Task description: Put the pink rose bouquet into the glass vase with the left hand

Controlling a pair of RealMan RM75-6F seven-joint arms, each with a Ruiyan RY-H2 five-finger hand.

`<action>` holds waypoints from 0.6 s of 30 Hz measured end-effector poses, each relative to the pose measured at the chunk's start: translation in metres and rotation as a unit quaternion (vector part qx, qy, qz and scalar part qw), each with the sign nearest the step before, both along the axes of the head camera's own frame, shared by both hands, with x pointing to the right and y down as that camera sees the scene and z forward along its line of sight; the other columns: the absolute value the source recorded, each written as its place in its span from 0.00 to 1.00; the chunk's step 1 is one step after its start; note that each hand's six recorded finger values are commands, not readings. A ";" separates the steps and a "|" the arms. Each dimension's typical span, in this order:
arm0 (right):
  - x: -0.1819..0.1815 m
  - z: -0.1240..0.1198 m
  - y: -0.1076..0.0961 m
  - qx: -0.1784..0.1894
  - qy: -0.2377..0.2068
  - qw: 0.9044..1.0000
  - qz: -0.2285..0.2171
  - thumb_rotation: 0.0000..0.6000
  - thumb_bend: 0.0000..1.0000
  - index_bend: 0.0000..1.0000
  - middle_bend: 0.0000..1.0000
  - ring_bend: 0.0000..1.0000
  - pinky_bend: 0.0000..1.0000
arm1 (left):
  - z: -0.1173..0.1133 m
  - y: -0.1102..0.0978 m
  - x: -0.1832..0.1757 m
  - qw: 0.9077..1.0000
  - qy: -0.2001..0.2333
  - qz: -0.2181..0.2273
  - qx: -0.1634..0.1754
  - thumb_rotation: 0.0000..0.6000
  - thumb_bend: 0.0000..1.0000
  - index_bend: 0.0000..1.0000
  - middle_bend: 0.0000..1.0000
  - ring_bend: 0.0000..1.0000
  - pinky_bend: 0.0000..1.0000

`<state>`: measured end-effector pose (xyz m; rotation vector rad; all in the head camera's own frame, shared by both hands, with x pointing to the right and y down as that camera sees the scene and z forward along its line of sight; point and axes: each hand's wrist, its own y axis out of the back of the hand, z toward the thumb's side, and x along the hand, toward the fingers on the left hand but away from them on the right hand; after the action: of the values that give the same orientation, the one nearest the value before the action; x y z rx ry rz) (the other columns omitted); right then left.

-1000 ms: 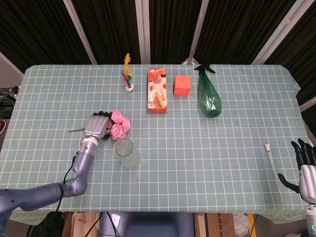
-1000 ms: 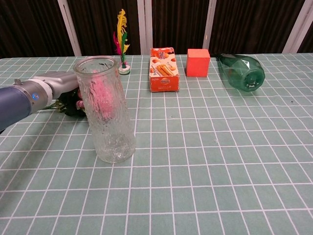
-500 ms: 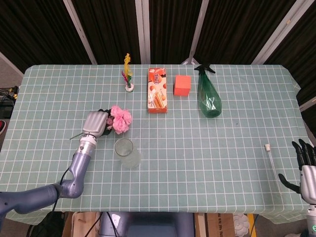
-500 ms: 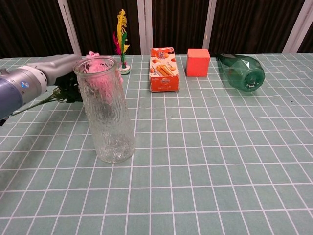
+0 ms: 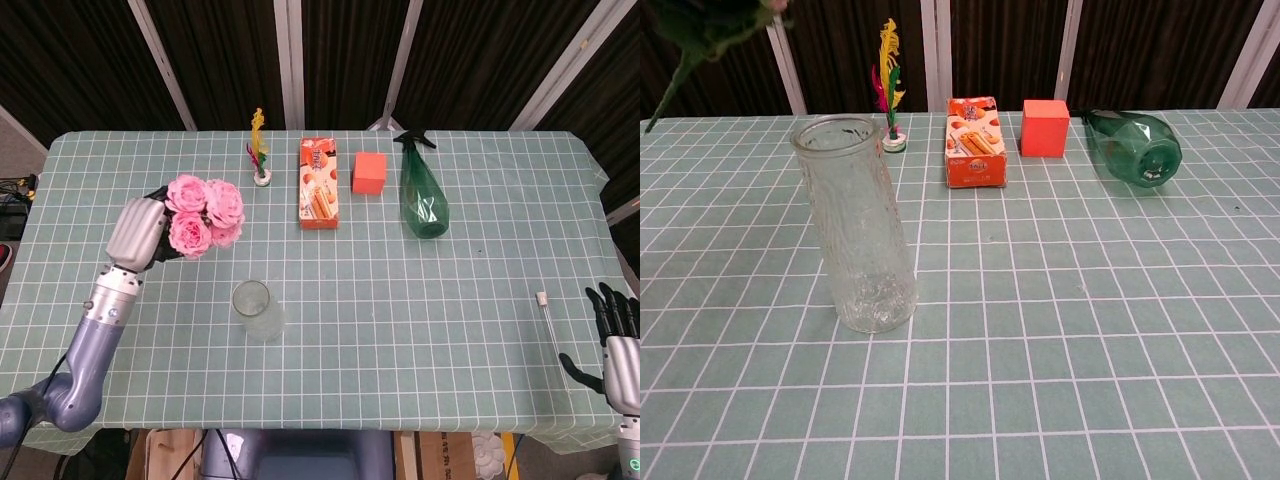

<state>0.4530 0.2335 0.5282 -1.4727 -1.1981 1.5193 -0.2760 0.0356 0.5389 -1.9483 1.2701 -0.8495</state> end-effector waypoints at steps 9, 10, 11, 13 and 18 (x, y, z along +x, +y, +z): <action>0.000 -0.001 0.000 0.002 -0.004 1.000 0.000 1.00 0.23 0.09 0.05 0.02 0.00 | -0.079 0.008 0.002 0.970 0.241 0.002 0.005 1.00 0.47 0.33 0.39 0.33 0.45; 0.000 -0.001 0.000 0.002 -0.004 1.000 0.001 1.00 0.23 0.09 0.05 0.02 0.00 | -0.085 0.010 0.004 0.964 0.265 0.004 0.002 1.00 0.47 0.33 0.39 0.33 0.45; 0.001 -0.001 -0.001 0.002 -0.004 1.000 0.002 1.00 0.23 0.09 0.05 0.02 0.00 | -0.091 0.011 0.006 0.958 0.287 0.007 -0.001 1.00 0.47 0.33 0.39 0.33 0.45; 0.002 -0.001 -0.001 0.003 -0.004 1.000 0.003 1.00 0.23 0.09 0.05 0.02 0.00 | -0.102 0.015 0.011 0.943 0.333 0.013 -0.011 1.00 0.47 0.33 0.39 0.33 0.45; 0.004 -0.002 -0.002 0.005 -0.006 1.000 0.008 1.00 0.23 0.09 0.05 0.02 0.00 | -0.114 0.022 0.030 0.918 0.393 0.030 -0.039 1.00 0.47 0.33 0.39 0.33 0.45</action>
<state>0.4567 0.2317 0.5266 -1.4701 -1.2250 1.5145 -0.2458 0.0580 0.4246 -2.4898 1.6002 -0.0435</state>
